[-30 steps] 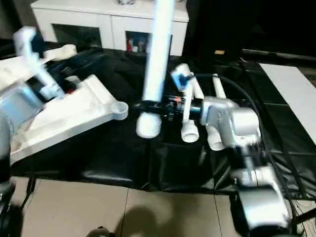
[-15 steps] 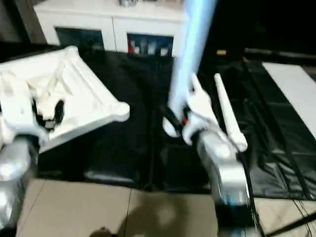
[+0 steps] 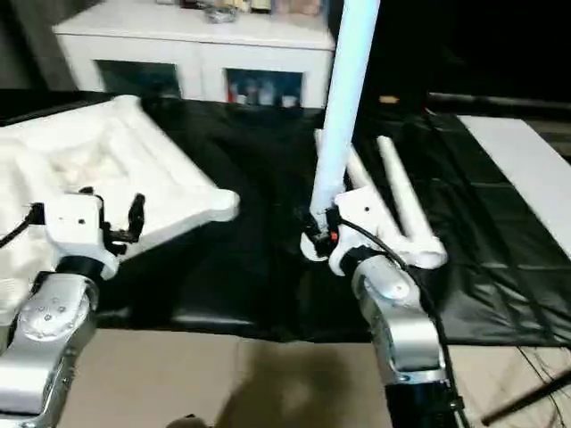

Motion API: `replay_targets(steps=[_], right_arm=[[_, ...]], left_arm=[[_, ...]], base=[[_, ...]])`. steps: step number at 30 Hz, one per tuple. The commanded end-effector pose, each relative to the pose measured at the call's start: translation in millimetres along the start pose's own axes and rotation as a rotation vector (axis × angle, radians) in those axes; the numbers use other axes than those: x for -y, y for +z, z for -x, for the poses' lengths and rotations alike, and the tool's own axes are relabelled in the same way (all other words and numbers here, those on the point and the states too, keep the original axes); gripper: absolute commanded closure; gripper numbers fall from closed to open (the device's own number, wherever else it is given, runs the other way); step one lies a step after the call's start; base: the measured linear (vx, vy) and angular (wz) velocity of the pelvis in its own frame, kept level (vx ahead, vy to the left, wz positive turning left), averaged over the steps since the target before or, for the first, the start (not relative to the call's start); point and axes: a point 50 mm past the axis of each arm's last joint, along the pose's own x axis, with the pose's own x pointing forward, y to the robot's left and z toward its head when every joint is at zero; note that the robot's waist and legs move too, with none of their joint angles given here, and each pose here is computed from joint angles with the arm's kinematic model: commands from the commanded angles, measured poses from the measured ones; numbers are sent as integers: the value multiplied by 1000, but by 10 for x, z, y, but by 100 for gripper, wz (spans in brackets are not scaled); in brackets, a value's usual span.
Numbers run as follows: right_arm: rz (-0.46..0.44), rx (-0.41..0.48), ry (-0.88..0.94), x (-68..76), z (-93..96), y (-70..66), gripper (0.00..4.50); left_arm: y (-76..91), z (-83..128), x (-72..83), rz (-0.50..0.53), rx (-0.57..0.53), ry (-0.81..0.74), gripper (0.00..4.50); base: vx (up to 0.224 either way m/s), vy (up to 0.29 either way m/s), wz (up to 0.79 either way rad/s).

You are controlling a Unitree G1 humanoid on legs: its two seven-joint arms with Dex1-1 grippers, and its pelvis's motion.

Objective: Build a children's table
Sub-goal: Move to table

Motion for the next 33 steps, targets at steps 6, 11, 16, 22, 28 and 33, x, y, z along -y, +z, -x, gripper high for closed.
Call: replay_targets(steps=[6, 11, 16, 22, 28, 33], right_arm=[[-11, 9, 17, -82, -20, 11, 263], [-3, -1, 10, -94, -20, -22, 263], [95, 4, -11, -9, -13, -45, 263], [-21, 59, -313, 580, 144, -121, 263], [85, 84, -324, 661, 250, -39, 263], [76, 128, -390, 479, 269, 15, 263]], left_arm=[[-27, 6, -6, -30, -10, 5, 78], [-33, 10, 2, -55, -16, -10, 78], [-56, 27, 20, -43, -28, -17, 78], [-124, 113, 55, -10, -65, -7, 78], [-22, 96, 189, 16, -14, -43, 78], [-31, 142, 162, -12, 6, 67, 78]], base=[[-53, 148, 8], [-73, 40, 11], [-22, 106, 2], [-92, 142, 8], [-42, 167, 0], [-90, 175, 18]])
